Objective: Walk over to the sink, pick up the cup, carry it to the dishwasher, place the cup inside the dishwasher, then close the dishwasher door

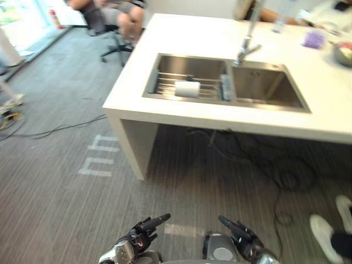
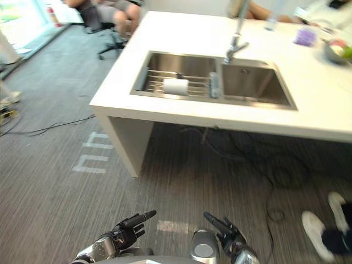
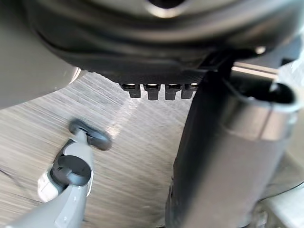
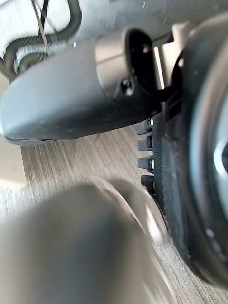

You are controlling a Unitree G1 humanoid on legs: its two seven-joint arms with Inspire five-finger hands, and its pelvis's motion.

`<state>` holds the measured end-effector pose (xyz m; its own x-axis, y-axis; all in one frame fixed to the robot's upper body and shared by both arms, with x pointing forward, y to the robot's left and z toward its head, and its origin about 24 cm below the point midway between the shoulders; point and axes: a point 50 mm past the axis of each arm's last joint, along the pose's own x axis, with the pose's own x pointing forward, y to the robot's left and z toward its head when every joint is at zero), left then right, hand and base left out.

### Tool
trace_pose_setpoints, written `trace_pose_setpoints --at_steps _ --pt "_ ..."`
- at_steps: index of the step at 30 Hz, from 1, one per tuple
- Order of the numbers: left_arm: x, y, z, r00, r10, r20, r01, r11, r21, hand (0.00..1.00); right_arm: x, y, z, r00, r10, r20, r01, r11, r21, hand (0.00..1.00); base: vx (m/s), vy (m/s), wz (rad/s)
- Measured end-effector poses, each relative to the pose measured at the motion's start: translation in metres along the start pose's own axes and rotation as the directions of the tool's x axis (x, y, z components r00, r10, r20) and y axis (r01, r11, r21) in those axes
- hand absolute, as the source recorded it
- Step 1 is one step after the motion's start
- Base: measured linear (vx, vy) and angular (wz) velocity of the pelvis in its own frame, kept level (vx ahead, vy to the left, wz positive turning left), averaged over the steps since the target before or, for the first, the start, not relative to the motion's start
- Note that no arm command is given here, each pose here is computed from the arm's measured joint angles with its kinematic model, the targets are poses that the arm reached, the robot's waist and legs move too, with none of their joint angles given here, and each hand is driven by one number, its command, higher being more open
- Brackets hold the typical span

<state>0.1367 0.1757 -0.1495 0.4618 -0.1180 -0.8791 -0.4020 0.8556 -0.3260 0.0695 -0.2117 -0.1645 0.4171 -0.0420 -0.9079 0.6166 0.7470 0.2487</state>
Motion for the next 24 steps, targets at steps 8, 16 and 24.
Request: trace_pose_setpoints --at_steps 8,16,24 --pt "0.000 0.007 -0.004 1.000 0.000 -0.021 0.001 0.999 0.043 1.00 -0.005 -0.005 -0.005 0.994 0.102 -0.034 -0.103 0.994 -0.036 1.00 0.03 -0.038 -0.01" --pt "-0.002 -0.009 0.012 0.998 -0.031 0.052 0.025 0.994 0.108 1.00 -0.005 -0.006 -0.006 0.997 0.069 -0.033 -0.069 0.998 0.011 1.00 0.00 -0.003 -0.03" --pt "-0.043 -0.062 0.093 0.834 -0.174 0.523 0.173 0.984 0.051 1.00 -0.017 -0.044 -0.010 0.994 -0.082 -0.072 0.091 0.988 0.128 1.00 0.12 -0.071 0.07"
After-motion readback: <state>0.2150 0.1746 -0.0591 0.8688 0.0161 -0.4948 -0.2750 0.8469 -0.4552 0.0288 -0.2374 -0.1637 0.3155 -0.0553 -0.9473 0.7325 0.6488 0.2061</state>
